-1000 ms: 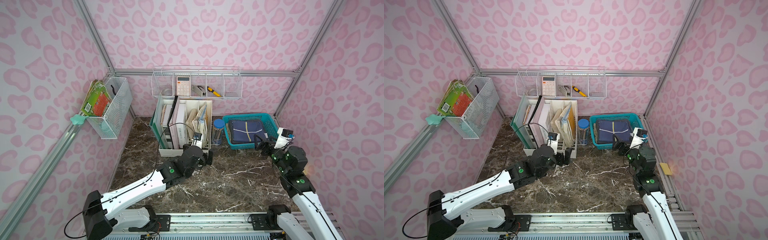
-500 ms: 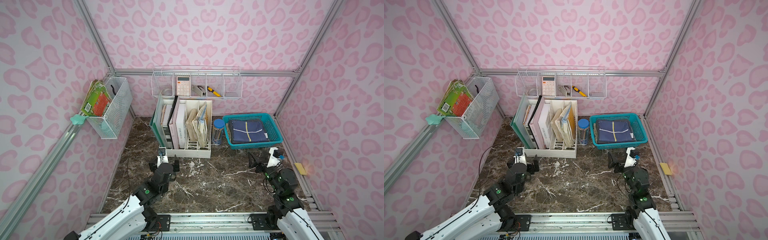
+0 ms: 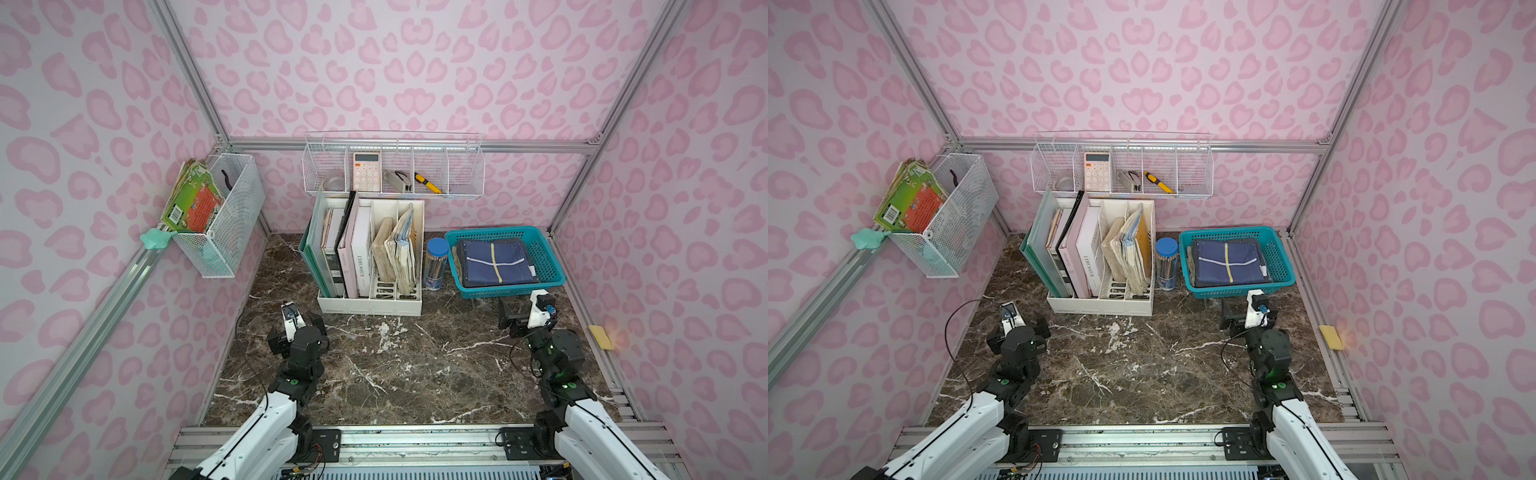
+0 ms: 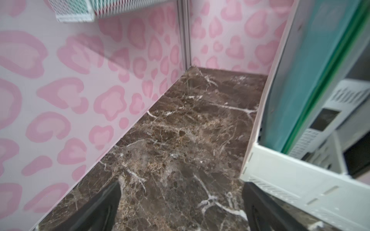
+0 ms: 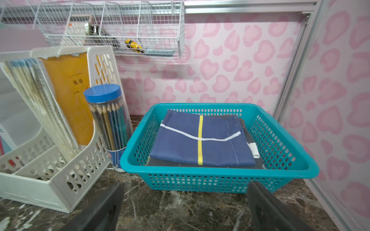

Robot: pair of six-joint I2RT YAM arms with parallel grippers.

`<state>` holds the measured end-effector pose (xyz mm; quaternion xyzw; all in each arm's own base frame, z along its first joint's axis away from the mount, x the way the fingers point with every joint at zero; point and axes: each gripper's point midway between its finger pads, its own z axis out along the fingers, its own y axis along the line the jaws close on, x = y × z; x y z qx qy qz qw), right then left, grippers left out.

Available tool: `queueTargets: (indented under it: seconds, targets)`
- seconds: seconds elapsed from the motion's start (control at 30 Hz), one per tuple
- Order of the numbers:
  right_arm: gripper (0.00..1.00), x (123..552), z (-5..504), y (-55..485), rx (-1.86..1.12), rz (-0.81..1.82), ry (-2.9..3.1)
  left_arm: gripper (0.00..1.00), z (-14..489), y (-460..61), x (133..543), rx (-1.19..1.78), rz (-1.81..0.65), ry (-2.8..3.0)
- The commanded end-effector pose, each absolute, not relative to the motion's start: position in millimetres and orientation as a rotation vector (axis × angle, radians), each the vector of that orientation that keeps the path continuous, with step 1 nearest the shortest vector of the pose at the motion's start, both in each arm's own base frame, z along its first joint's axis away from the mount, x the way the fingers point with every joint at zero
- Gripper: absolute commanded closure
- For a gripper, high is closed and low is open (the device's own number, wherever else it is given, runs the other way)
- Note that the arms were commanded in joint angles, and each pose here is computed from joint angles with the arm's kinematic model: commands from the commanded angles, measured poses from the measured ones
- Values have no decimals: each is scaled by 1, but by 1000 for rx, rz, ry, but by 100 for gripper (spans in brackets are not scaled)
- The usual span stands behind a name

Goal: Put the folded pillowcase in the basket
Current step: Reset both arms

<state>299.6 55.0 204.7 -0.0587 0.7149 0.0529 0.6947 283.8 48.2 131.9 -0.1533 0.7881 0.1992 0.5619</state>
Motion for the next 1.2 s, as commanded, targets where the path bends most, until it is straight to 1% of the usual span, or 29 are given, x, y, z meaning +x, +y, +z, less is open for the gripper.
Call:
queueTargets:
  seconds: [0.0, 0.13, 0.23, 0.33, 0.53, 0.63, 0.87, 1.03, 1.17]
  targets:
    - [1, 307, 218, 44, -121, 13, 1525, 1, 133, 40, 306, -317, 375, 1852]
    - [1, 316, 208, 39, -119, -46, 1539, 1, 128, 34, 325, -255, 312, 1871]
    - [1, 321, 199, 26, -52, -89, 1544, 1, 128, 40, 333, -252, 319, 1852]
    - [1, 324, 191, 27, -87, -107, 1545, 0, 128, 43, 340, -240, 321, 1837]
    - [1, 329, 179, 17, -79, -104, 1540, 1, 127, 42, 352, -202, 293, 1832]
    - [1, 330, 173, 11, -67, -87, 1537, 1, 128, 37, 350, -190, 251, 1822]
    - [1, 337, 169, 11, -85, -84, 1508, 1, 127, 32, 362, -169, 192, 1805]
    - [1, 342, 160, 3, -63, -42, 1523, 1, 110, 38, 374, -180, 189, 1834]
    - [1, 342, 148, 9, -108, -26, 1532, 1, 97, 45, 382, -206, 178, 1853]
